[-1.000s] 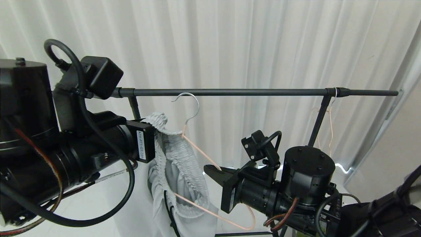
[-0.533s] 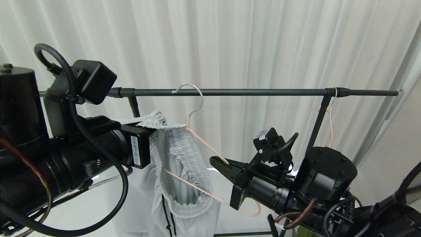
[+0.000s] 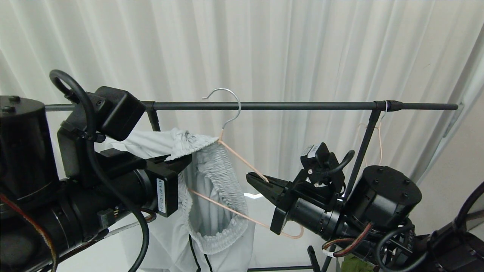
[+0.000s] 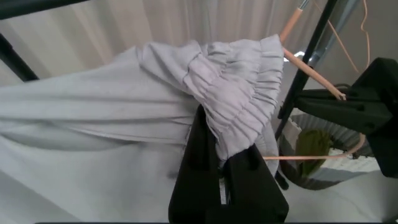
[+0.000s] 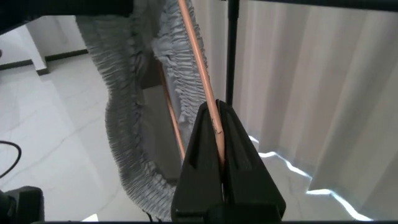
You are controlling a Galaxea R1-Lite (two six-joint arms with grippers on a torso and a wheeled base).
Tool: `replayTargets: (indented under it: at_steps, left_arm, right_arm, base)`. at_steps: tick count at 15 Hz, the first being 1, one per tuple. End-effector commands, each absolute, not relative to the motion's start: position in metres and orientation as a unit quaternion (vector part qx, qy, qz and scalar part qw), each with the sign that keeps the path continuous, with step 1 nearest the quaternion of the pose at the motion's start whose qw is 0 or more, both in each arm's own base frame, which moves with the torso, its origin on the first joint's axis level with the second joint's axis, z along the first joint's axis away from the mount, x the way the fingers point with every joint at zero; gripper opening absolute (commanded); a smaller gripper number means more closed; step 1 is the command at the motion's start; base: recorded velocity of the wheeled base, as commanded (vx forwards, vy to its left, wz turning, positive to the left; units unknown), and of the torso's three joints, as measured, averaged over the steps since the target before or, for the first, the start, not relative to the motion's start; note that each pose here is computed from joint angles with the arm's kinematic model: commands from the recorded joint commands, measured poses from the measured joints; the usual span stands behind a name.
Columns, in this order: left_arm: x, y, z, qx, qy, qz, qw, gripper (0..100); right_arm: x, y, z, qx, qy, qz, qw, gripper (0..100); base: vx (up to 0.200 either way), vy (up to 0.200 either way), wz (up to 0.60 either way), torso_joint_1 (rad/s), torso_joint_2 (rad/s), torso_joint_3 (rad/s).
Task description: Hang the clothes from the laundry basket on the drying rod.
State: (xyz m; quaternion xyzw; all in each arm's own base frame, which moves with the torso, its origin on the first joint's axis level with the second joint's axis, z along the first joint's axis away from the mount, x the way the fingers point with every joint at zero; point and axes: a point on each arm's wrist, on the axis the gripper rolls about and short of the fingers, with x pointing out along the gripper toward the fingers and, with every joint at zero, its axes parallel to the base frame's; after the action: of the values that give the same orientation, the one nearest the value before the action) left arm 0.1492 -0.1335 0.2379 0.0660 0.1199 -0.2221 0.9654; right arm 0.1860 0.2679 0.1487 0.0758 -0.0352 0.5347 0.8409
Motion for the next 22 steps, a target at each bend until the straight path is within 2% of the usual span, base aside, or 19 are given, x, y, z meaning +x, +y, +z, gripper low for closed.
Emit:
replayTargets:
  at_steps: [1,8,12,15,17,20,22]
  left_arm:
    - [0.148,-0.134,0.236,0.069,0.123,-0.223,0.965,100]
    - [0.135,-0.124,0.23,0.069,0.123,-0.237,0.961,100]
    - [0.116,-0.105,0.22,0.127,0.098,-0.251,0.955,100]
    - [0.122,-0.094,0.218,0.137,0.088,-0.212,0.963,100]
    - [0.125,-0.085,0.212,0.206,0.077,-0.194,0.956,100]
    - [0.123,-0.083,0.207,0.255,0.068,-0.214,0.941,100]
    - [0.126,-0.081,0.205,0.312,0.064,-0.209,0.925,100]
  right_arm:
    - [0.185,0.266,0.149,0.071,-0.044,0.539,0.838,0]
    - [0.191,0.261,0.155,0.071,-0.073,0.527,0.844,0]
    - [0.207,0.245,0.16,0.071,-0.084,0.498,0.86,0]
    - [0.207,0.236,0.156,0.062,-0.076,0.49,0.866,0]
    - [0.199,0.227,0.149,0.055,-0.056,0.498,0.864,0]
    - [0.188,0.218,0.143,0.047,-0.037,0.504,0.861,0]
    - [0.182,0.216,0.134,0.042,-0.016,0.511,0.859,0]
  base:
    - [0.0,0.0,0.0,0.0,0.0,0.0]
    - [0.0,0.0,0.0,0.0,0.0,0.0]
    - [0.0,0.0,0.0,0.0,0.0,0.0]
    - [0.0,0.0,0.0,0.0,0.0,0.0]
    - [0.0,0.0,0.0,0.0,0.0,0.0]
    - [0.0,0.0,0.0,0.0,0.0,0.0]
    - [0.0,0.0,0.0,0.0,0.0,0.0]
